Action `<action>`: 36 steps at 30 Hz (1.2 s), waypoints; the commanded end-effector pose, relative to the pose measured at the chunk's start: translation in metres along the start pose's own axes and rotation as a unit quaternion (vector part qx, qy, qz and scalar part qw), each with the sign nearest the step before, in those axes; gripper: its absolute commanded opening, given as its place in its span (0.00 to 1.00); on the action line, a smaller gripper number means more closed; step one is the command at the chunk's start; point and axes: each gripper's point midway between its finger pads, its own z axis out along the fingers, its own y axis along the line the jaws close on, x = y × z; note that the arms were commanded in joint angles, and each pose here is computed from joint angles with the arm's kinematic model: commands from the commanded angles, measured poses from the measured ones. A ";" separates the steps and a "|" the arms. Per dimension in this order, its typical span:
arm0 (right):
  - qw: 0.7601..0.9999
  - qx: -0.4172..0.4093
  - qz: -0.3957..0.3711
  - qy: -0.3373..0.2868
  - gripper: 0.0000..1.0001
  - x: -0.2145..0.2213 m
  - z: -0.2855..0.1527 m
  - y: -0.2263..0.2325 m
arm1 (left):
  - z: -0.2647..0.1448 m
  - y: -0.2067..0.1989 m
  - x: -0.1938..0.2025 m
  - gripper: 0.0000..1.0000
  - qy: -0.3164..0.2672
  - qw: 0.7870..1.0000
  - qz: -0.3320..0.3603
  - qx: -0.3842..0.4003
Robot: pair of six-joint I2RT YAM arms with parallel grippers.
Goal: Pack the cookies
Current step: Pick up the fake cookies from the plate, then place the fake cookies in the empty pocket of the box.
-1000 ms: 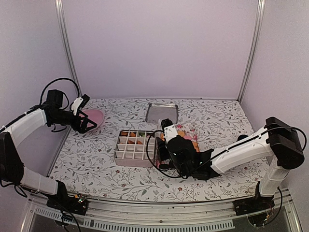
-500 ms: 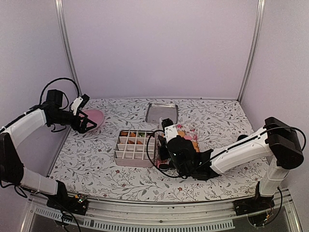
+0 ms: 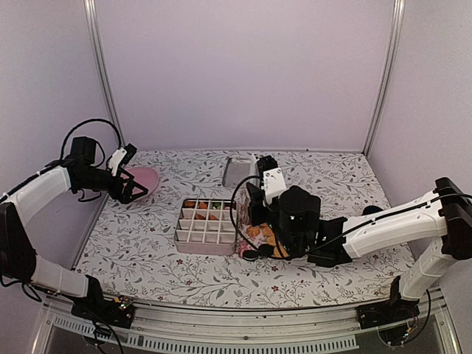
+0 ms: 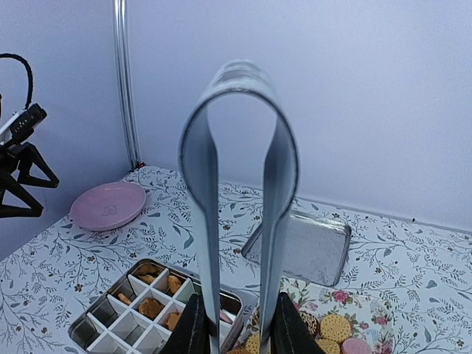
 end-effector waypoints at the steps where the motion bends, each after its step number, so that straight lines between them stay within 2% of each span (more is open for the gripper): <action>1: 0.997 -0.014 0.010 -0.072 0.09 -0.062 0.003 0.004 | -0.007 0.000 -0.010 0.99 -0.012 1.000 0.007 -0.002; 9: 0.994 -0.054 0.014 -0.091 0.12 -0.079 0.047 0.019 | -0.005 -0.001 -0.006 0.99 -0.008 1.000 0.002 0.000; 15: 0.995 -0.062 0.001 -0.075 0.12 -0.062 0.075 0.024 | -0.003 -0.001 -0.003 0.99 -0.006 1.000 0.000 0.000; 34: 0.996 -0.089 0.021 -0.008 0.18 -0.004 0.087 0.038 | -0.003 0.000 -0.003 0.99 -0.006 1.000 0.004 -0.002; 36: 0.996 -0.089 0.021 -0.004 0.24 0.000 0.088 0.037 | -0.004 0.000 -0.003 0.99 -0.006 1.000 0.004 -0.004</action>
